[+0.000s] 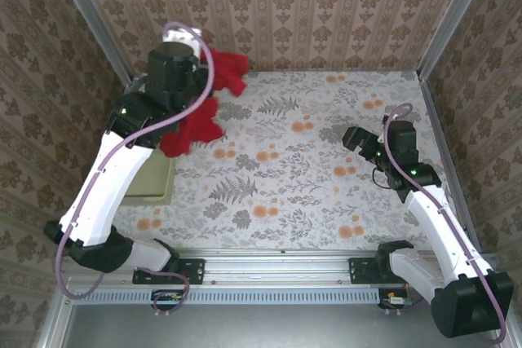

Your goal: Fold the inside-out t-shirt

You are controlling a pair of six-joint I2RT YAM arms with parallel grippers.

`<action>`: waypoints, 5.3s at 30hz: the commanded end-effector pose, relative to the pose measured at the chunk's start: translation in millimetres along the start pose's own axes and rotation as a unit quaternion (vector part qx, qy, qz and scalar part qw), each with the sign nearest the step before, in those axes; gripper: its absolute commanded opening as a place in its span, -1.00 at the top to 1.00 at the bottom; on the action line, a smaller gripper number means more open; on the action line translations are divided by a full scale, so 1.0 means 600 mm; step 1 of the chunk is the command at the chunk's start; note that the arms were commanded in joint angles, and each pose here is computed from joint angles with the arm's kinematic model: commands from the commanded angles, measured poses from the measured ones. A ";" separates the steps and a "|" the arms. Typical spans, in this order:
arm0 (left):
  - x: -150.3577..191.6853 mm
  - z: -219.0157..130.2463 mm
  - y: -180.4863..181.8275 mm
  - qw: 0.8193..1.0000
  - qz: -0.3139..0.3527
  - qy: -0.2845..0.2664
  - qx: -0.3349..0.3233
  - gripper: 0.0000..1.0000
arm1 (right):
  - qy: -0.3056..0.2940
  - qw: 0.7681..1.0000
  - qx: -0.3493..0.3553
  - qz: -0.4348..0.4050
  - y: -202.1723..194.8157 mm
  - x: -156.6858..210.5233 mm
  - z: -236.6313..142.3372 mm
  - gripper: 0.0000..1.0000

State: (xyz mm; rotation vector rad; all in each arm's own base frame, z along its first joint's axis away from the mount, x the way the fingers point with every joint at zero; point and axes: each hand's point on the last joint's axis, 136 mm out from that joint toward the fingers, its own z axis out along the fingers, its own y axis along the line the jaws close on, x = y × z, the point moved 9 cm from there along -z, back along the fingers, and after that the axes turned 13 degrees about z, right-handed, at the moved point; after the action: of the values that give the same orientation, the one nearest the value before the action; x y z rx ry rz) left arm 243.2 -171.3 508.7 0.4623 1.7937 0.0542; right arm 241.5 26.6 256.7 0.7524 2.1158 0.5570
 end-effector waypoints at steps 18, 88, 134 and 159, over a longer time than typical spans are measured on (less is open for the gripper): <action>0.153 0.169 -0.190 0.960 -0.068 0.124 0.243 0.88 | -0.007 0.999 -0.002 -0.038 0.007 -0.001 -0.039 -0.99; 0.576 0.162 -0.082 0.902 -0.204 0.360 0.123 1.00 | 0.245 0.905 0.166 -0.307 0.197 0.136 0.382 -0.46; 0.017 -0.146 0.049 0.945 -0.135 -0.214 0.206 1.00 | -0.224 0.935 -0.151 -0.232 0.294 -0.194 -0.454 1.00; -0.129 0.213 0.105 0.965 -0.159 -0.164 0.127 1.00 | -0.269 0.949 -0.144 -0.072 0.339 -0.461 -0.184 1.00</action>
State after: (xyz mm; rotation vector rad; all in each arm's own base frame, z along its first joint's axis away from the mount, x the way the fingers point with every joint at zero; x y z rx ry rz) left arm 418.9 -184.1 504.8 0.3467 1.7254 -0.3254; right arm 387.7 -24.4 545.7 0.5452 1.7199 0.2688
